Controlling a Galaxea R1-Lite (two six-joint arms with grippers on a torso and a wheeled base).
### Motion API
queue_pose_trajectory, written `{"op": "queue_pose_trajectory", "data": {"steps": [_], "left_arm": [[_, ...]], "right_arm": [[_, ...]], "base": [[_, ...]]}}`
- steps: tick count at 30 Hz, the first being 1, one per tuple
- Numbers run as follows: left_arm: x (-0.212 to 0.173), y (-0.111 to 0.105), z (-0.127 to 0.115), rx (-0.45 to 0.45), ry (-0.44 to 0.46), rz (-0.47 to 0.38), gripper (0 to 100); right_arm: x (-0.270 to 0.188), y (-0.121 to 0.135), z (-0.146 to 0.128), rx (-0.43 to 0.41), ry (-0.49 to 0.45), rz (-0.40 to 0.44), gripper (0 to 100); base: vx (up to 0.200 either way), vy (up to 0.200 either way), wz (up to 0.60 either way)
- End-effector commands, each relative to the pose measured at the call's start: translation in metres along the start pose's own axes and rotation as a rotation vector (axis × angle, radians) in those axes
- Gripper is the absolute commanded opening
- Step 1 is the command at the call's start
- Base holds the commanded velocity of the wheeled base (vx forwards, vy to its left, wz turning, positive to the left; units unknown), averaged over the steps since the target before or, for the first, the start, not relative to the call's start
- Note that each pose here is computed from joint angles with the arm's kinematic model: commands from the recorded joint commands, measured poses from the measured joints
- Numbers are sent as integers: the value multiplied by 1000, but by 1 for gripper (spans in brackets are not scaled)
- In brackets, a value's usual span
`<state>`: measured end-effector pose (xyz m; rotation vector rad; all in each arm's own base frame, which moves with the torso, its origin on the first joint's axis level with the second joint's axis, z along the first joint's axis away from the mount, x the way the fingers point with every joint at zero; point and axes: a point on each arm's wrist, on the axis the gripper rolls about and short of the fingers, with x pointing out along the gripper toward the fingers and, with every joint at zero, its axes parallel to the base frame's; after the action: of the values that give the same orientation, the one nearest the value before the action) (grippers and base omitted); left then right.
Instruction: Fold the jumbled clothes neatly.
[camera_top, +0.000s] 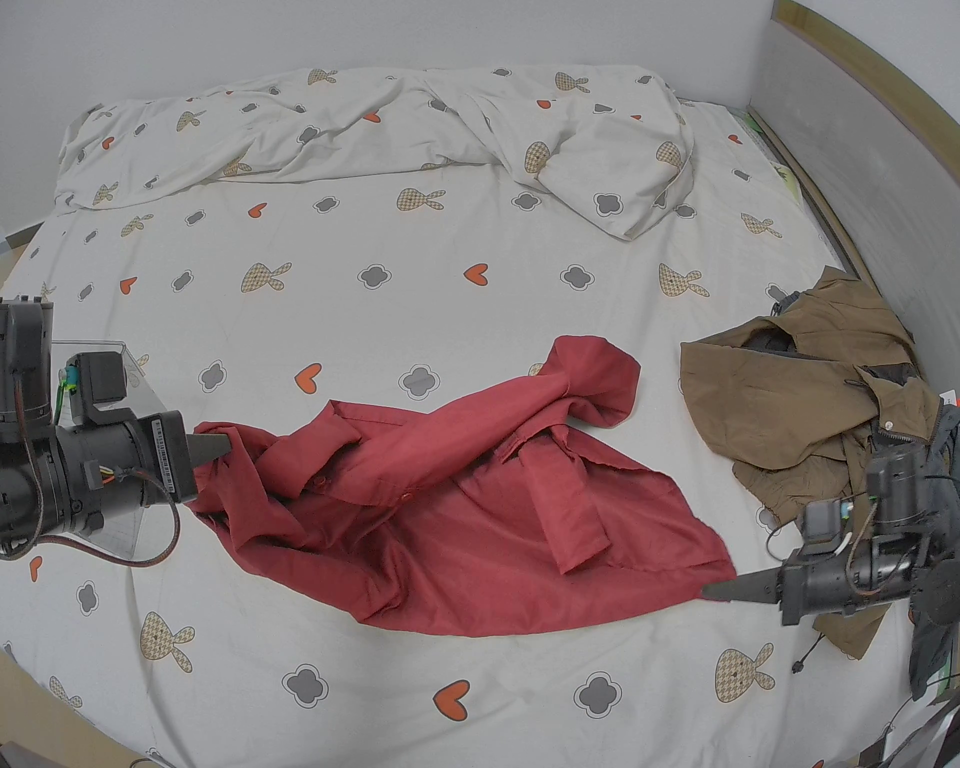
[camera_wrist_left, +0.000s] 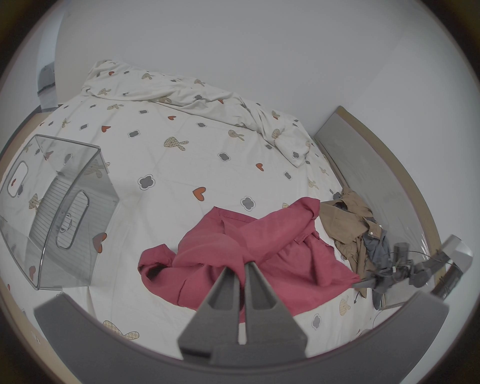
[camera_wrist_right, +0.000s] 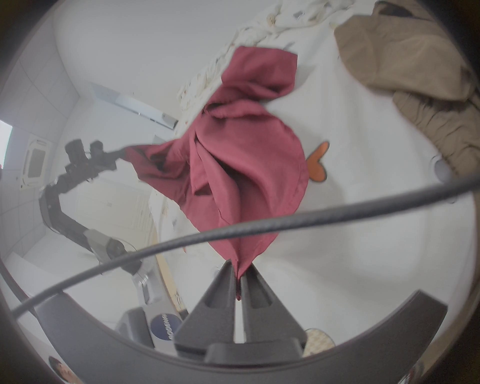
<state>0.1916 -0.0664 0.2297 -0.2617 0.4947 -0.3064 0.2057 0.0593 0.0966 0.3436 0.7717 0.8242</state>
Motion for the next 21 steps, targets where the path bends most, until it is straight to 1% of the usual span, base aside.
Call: {"op": "queue_pose_trajectory", "data": {"steps": [1, 2, 3, 4, 6, 10, 11, 12, 13, 14, 15, 18, 20, 21], "left_arm": [[1, 22, 11, -46, -44, 121, 0], [1, 26, 13, -46, -50, 140, 0], [1, 27, 13, -46, -51, 143, 0], [0, 32, 15, -35, -59, 166, 0], [-3, 35, 16, -27, -66, 182, 0], [-10, 33, 18, -24, -89, 179, 0], [-23, 31, 26, -24, -139, 178, 0], [-27, 31, 30, -25, -155, 183, 0], [-34, 31, 37, -28, -184, 196, 0], [-36, 31, 40, -30, -192, 199, 0], [-40, 32, 49, -34, -205, 211, 0], [-36, 30, 71, -38, -211, 219, 0], [-30, 30, 82, -38, -202, 222, 0], [-24, 30, 92, -38, -200, 219, 0]], "right_arm": [[-92, 55, 19, 31, -368, 86, 0], [-101, 60, 21, 44, -402, 99, 0], [-102, 61, 21, 44, -406, 100, 0], [-110, 67, 22, 47, -440, 102, 0], [-114, 70, 21, 42, -453, 105, 0], [-117, 74, 19, 36, -460, 106, 0], [-123, 81, 26, 17, -486, 111, 0], [-125, 83, 29, 18, -494, 114, 0], [-130, 86, 39, 27, -516, 119, 0], [-132, 87, 43, 29, -527, 122, 0], [-138, 92, 57, 38, -556, 133, 0], [-133, 81, 95, 65, -562, 133, 0], [-129, 75, 112, 66, -562, 134, 0], [-124, 70, 126, 65, -558, 138, 0]], "base": [[0, 0, 0], [0, 0, 0], [0, 0, 0], [0, 0, 0], [0, 0, 0], [0, 0, 0], [0, 0, 0], [0, 0, 0], [0, 0, 0], [0, 0, 0], [0, 0, 0], [0, 0, 0], [0, 0, 0], [0, 0, 0]]}}
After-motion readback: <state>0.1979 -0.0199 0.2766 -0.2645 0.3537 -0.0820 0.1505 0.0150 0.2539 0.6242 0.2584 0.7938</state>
